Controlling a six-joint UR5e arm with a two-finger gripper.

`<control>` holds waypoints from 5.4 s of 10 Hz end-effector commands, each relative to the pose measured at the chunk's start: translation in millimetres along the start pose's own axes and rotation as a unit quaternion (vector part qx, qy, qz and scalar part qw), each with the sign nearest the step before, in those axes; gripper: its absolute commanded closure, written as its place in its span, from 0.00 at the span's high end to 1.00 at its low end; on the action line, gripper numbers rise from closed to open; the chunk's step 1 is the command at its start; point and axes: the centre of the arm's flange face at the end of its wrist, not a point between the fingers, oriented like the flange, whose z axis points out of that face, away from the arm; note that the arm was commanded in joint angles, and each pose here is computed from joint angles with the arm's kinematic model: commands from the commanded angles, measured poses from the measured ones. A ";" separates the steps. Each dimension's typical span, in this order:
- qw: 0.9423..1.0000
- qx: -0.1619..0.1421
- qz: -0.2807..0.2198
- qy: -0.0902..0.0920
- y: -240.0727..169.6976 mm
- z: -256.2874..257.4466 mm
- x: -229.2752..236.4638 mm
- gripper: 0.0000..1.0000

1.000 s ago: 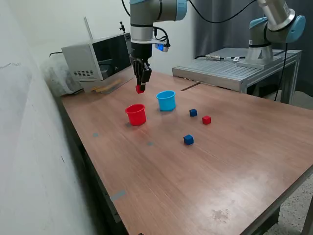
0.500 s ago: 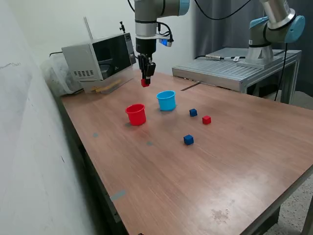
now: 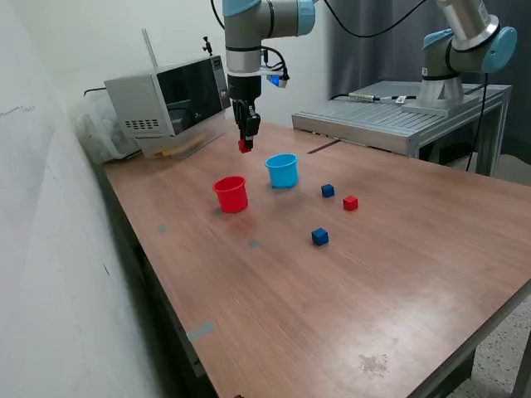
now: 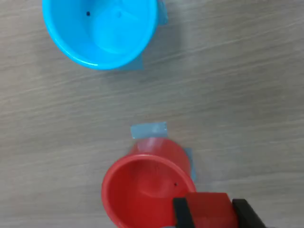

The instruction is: Place red objects in the red bin, and blue objects in the blue bin.

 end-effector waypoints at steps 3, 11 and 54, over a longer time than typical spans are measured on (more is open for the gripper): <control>1.000 0.012 0.008 -0.002 16.5 36.2 -8.0 0.00; 1.000 0.011 0.026 -0.004 38.5 56.7 -31.5 0.00; 0.999 0.005 -0.046 0.025 -119.5 60.4 286.4 1.00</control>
